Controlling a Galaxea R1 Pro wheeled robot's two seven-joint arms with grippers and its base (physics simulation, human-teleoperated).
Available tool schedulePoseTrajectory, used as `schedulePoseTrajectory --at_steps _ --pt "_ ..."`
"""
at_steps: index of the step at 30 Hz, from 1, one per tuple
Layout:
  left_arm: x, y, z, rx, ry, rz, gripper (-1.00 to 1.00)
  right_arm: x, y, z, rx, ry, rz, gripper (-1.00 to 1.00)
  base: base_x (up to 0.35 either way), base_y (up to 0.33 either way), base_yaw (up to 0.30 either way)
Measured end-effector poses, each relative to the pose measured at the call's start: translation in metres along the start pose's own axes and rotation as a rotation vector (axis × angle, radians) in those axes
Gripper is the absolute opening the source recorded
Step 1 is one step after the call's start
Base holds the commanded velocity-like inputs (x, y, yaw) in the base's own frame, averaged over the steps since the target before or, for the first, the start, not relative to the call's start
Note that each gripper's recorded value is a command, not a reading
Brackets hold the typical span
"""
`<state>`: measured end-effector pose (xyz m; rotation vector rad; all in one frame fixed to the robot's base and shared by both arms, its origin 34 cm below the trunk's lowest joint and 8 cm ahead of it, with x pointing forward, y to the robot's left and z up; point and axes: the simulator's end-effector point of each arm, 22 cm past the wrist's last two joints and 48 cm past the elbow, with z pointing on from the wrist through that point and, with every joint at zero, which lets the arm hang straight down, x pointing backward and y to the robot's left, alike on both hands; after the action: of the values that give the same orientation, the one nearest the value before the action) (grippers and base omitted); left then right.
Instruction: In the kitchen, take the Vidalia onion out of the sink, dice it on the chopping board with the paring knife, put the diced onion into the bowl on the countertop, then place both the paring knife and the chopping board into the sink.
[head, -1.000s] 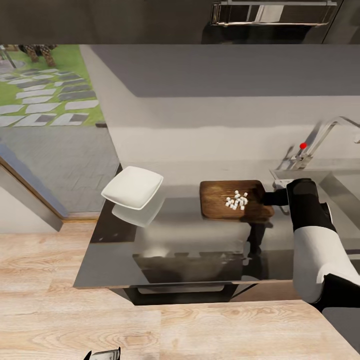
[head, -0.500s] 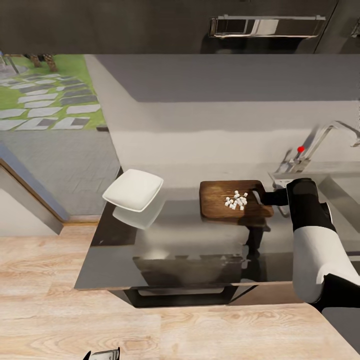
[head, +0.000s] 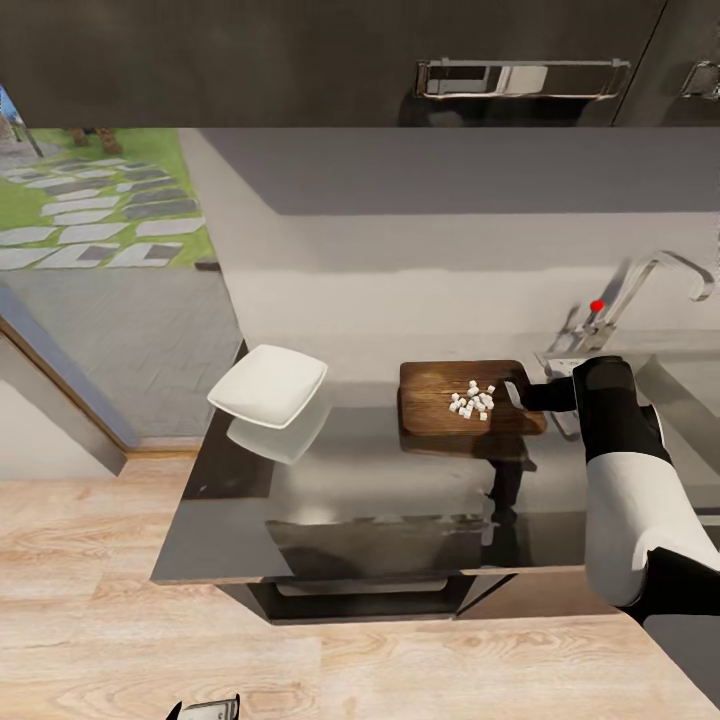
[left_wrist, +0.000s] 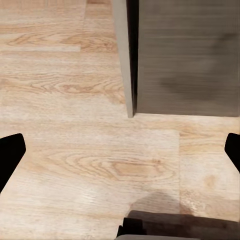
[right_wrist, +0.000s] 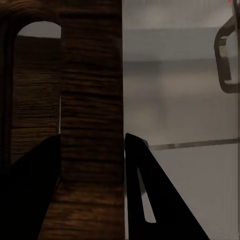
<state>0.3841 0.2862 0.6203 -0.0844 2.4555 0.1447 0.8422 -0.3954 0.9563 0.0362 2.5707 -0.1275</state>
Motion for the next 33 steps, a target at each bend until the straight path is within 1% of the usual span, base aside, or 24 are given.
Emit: schedulePoseTrajectory --at_steps 5,33 --pt "-0.004 0.000 0.000 0.000 -0.009 -0.001 1.00 0.001 0.003 -0.004 -0.006 0.011 0.012 -1.00 0.000 0.000 0.000" --pt "-0.024 -0.003 0.001 0.004 -0.053 -0.007 1.00 -0.017 0.001 -0.031 -0.006 -0.032 0.018 -1.00 0.000 0.000 0.000"
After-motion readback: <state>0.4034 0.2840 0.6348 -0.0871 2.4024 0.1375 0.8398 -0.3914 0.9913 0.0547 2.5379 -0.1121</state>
